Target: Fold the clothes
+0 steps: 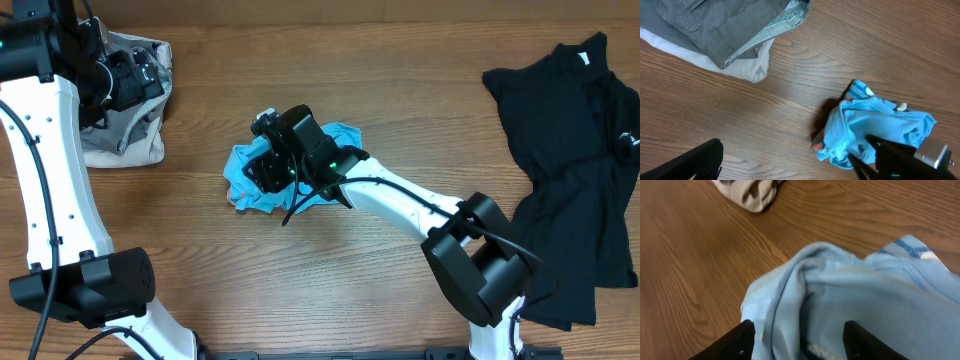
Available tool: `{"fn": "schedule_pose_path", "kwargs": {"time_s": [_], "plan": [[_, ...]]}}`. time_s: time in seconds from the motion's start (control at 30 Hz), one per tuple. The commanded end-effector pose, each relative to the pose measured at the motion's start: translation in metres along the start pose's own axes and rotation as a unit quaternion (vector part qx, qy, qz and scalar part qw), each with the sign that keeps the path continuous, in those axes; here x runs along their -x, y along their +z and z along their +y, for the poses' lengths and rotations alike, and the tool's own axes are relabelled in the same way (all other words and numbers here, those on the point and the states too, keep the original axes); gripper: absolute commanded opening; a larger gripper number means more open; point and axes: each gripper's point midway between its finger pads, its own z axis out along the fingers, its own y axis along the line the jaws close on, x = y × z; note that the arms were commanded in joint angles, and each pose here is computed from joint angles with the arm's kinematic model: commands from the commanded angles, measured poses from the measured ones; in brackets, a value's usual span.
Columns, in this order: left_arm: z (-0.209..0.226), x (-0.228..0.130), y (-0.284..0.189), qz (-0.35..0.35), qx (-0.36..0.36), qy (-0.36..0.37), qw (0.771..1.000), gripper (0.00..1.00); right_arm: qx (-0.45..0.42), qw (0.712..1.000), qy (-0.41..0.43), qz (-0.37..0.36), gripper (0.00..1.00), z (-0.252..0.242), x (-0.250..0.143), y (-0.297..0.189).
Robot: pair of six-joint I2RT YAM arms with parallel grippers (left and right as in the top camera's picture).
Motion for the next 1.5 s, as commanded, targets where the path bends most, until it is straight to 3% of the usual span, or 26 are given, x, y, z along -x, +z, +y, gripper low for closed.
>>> {"fn": "schedule_pose_path", "kwargs": {"time_s": [0.0,0.07,0.37,0.4,0.5,0.67,0.83,1.0,1.13,1.37,1.47], "plan": [[-0.001,-0.002,0.004,0.006,-0.001,0.016,1.000,1.00,0.021,1.000,0.009,-0.011,0.45,0.010,0.009,0.002],[0.000,-0.003,0.008,0.010,0.000,0.015,1.000,1.00,0.025,1.000,0.008,-0.014,0.36,0.013,0.013,0.000],[0.005,-0.013,0.031,0.037,0.005,0.012,0.999,1.00,0.020,0.999,0.016,0.038,0.33,0.014,-0.018,0.014],[0.005,-0.013,0.032,0.038,0.005,0.011,0.999,0.99,0.020,0.999,0.015,0.040,0.29,0.014,-0.019,0.015],[0.005,-0.013,0.033,0.037,0.005,0.012,0.999,1.00,0.021,0.999,0.014,0.034,0.05,0.015,-0.013,0.013],[0.005,-0.012,0.033,0.037,0.005,0.012,0.999,1.00,0.012,0.999,0.023,0.026,0.04,0.018,0.030,-0.016],[0.005,-0.011,0.033,0.034,0.004,0.021,0.999,1.00,-0.026,0.993,0.092,0.063,0.04,0.010,0.055,-0.087],[0.005,-0.011,0.033,0.033,0.004,0.023,0.999,1.00,-0.081,0.966,0.178,0.168,0.04,-0.026,0.009,-0.128],[0.005,-0.011,0.033,0.034,0.004,0.025,0.999,1.00,-0.148,0.927,0.240,0.245,0.04,-0.071,-0.044,-0.149],[0.001,-0.012,0.034,0.034,0.002,0.030,0.999,1.00,-0.190,0.867,0.328,0.322,0.04,-0.120,-0.133,-0.159],[-0.001,-0.012,0.034,0.033,0.001,0.038,0.999,1.00,-0.194,0.858,0.331,0.342,0.04,-0.121,-0.153,-0.159]]}}
